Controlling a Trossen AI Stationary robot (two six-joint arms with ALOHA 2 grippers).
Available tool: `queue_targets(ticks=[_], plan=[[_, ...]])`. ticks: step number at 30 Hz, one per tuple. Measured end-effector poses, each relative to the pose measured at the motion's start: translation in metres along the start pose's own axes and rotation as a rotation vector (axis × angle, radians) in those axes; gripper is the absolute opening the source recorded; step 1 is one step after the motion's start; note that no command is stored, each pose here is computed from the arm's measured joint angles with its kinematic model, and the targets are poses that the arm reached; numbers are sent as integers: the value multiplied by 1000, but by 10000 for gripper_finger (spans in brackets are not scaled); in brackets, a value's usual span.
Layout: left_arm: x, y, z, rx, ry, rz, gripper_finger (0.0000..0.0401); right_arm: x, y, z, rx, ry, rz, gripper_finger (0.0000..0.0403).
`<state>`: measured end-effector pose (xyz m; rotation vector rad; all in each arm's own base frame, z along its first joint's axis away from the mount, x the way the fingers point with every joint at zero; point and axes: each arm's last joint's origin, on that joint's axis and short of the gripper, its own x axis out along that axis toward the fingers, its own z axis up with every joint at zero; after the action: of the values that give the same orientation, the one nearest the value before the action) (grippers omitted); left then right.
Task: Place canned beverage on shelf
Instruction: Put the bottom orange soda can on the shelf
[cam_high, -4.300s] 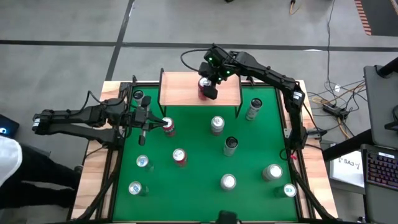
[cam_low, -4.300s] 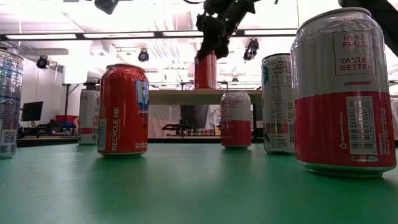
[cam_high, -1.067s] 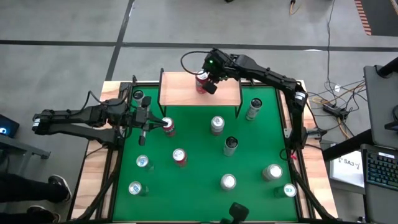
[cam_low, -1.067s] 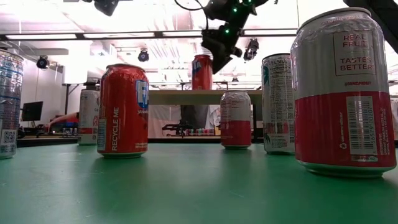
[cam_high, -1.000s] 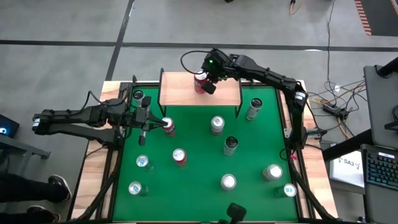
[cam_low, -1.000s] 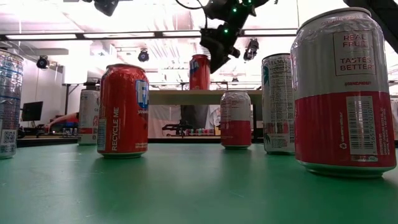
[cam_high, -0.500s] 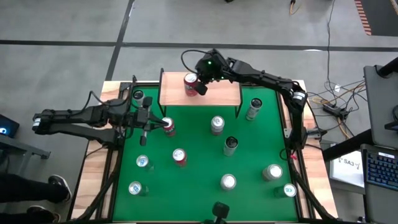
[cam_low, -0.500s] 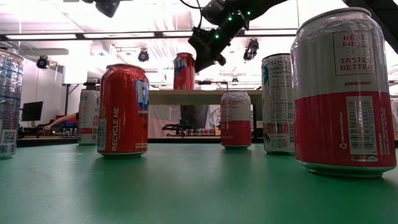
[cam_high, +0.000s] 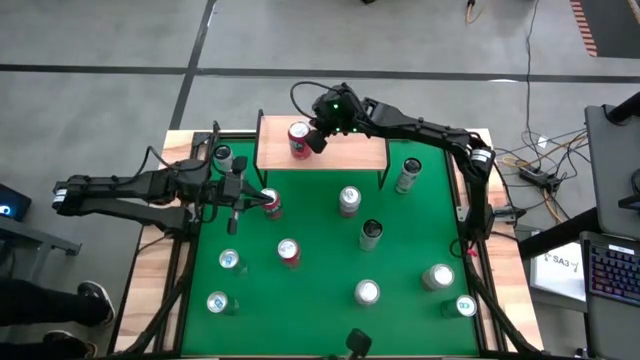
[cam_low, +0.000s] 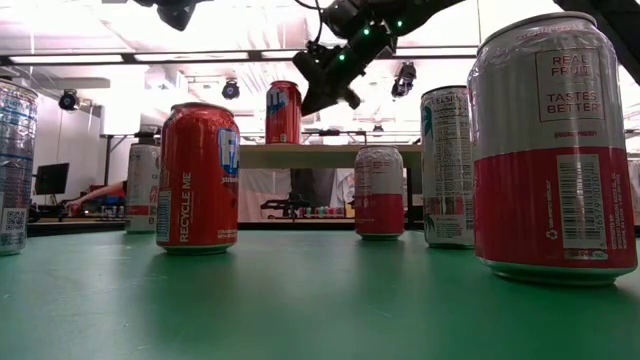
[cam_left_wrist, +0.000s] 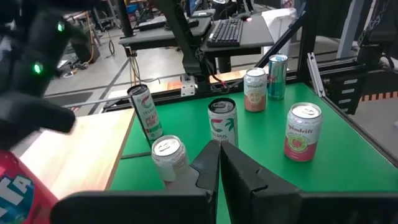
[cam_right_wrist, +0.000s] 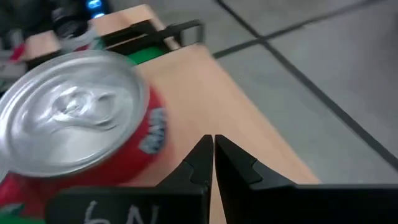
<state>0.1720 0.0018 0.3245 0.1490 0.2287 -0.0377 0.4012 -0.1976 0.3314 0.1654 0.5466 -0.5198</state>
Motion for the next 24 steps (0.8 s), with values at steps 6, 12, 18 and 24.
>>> queue_targets(ticks=[6, 12, 18, 24], plan=[[-1, 0, -1, -29, 5, 0, 0, -20, 15, -2, 173, 47, -103, 9], [-1, 0, -1, -35, 15, 0, 0, -15, 35, -14, 230, 68, -182, 9], [-1, 0, -1, -27, 14, 0, 0, -1, 52, -18, 202, 11, -195, 9], [-1, 0, -1, -28, 15, 0, 0, 6, 60, -12, 201, -78, -157, 9]])
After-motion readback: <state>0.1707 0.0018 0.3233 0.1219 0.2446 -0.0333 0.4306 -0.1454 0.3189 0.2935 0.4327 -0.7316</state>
